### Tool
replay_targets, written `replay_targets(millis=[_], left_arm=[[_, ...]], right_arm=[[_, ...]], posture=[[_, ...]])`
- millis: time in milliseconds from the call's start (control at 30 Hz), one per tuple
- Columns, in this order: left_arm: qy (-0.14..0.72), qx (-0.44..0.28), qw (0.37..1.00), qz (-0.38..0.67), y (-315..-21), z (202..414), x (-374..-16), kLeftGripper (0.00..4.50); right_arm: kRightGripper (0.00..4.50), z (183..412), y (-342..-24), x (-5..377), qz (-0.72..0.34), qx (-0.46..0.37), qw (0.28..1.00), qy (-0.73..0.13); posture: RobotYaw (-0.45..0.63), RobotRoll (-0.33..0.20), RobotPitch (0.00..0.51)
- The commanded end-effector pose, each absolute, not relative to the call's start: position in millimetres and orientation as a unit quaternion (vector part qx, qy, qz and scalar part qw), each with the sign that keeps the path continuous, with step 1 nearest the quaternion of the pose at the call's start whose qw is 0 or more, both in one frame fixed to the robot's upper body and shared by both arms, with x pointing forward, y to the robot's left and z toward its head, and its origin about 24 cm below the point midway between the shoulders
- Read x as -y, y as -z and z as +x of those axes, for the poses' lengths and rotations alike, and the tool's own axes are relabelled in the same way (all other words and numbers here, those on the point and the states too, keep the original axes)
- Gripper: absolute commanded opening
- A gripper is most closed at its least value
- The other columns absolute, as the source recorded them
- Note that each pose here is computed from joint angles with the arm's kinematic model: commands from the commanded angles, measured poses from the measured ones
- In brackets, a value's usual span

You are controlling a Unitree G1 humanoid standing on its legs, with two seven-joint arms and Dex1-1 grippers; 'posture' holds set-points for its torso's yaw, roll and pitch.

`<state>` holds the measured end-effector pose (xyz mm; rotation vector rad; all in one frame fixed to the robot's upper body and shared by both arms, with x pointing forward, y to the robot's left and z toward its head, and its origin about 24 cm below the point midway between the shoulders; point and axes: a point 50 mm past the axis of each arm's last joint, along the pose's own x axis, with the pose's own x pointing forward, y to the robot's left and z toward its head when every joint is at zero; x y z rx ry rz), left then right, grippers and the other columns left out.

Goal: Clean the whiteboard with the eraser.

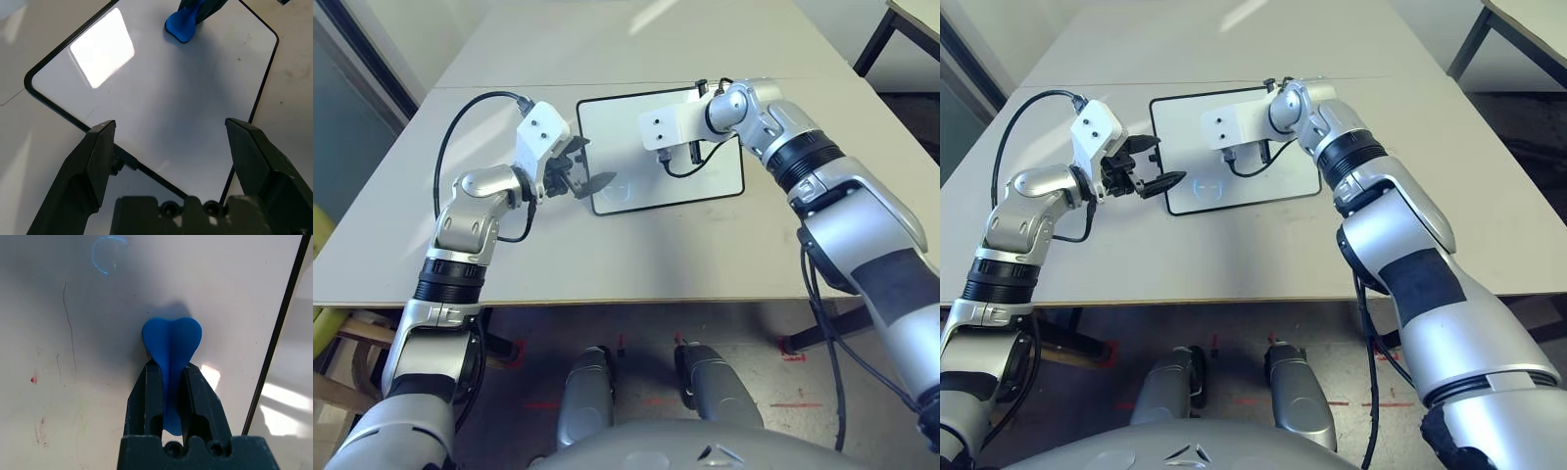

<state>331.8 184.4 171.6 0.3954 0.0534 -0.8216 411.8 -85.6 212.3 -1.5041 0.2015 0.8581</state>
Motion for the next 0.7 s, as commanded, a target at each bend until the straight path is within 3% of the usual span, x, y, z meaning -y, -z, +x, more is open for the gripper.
replay_targets(millis=[33,367,700], left_arm=[[0.393,-0.032,0.899,0.191,-169.8,330.4,-188.4,4.5],[0.392,-0.035,0.899,0.192,-168.6,331.8,-191.2,4.5],[0.39,-0.038,0.9,0.191,-165.3,333.7,-193.5,4.5]], right_arm=[[0.27,414.8,-207.3,103.6,-0.669,-0.119,0.641,-0.357],[0.27,417.8,-207.3,125.3,-0.673,-0.144,0.646,-0.33],[0.27,419.4,-213.5,121.3,-0.663,-0.133,0.662,-0.324]], posture=[[-0.1,0.0,0.102],[-0.1,0.0,0.106],[-0.1,0.0,0.107]])
